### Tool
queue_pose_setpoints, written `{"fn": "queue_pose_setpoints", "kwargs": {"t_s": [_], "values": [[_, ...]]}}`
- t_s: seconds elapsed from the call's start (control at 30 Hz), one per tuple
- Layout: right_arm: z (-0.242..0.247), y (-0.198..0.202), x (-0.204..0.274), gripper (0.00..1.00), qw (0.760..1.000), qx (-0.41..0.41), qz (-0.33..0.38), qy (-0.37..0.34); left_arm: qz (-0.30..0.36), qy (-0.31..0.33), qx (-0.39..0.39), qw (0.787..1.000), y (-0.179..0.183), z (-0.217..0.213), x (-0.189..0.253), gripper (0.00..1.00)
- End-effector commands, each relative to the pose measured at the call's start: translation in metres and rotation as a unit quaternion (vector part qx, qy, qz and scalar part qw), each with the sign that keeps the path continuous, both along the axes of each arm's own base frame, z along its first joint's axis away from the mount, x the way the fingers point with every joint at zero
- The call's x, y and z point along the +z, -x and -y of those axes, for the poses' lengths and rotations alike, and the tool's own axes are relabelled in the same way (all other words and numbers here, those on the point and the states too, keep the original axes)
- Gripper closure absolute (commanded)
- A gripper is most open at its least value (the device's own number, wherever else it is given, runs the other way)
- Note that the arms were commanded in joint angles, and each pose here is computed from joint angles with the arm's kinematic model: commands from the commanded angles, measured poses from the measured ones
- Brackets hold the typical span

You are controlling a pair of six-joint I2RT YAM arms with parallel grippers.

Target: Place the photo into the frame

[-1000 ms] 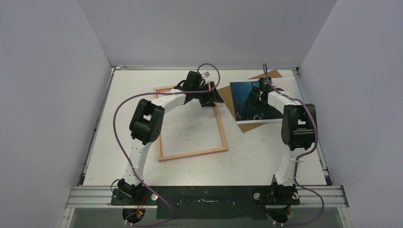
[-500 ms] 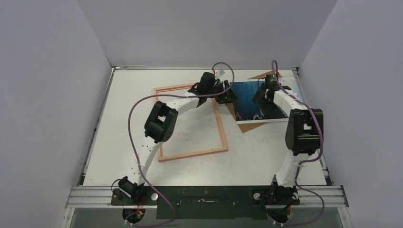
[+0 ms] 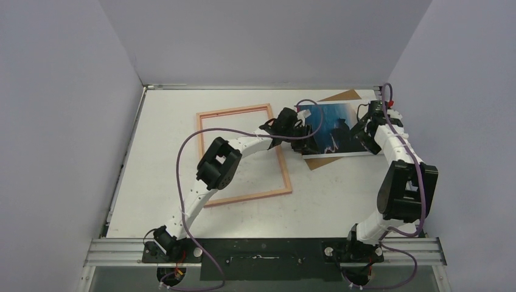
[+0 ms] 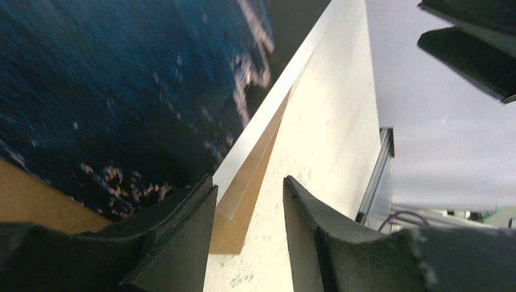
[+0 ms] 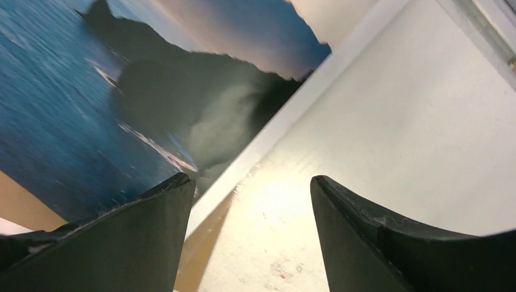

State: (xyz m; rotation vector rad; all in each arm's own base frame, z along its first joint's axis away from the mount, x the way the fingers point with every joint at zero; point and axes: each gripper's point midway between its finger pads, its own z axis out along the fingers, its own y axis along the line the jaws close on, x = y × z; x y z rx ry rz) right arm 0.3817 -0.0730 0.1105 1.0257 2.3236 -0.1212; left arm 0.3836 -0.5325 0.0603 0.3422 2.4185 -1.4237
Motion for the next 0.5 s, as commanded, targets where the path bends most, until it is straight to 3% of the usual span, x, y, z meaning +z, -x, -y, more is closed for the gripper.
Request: {"fn": "queue_pose_setpoints", "kwargs": {"t_s": [0.0,0.2,0.37,0.47], "values": [[-0.002,0.018,0.005,0.29,1.000,-0.009,0.001,-0.009,-0.006,0.003,-0.062,0.998,0.028,-0.009,-0.015,0.58],[0.001,0.028,0.004,0.29,1.000,-0.012,-0.006,-0.009,-0.003,-0.029,-0.098,0.995,0.065,-0.019,-0.027,0.58],[0.004,0.033,0.005,0.29,1.000,-0.015,-0.007,-0.007,0.050,-0.119,-0.092,0.987,0.079,-0.034,-0.048,0.57],[0.008,0.035,0.004,0.29,1.000,-0.014,-0.010,-0.005,0.060,-0.218,-0.045,0.973,0.066,-0.061,-0.069,0.55]]}}
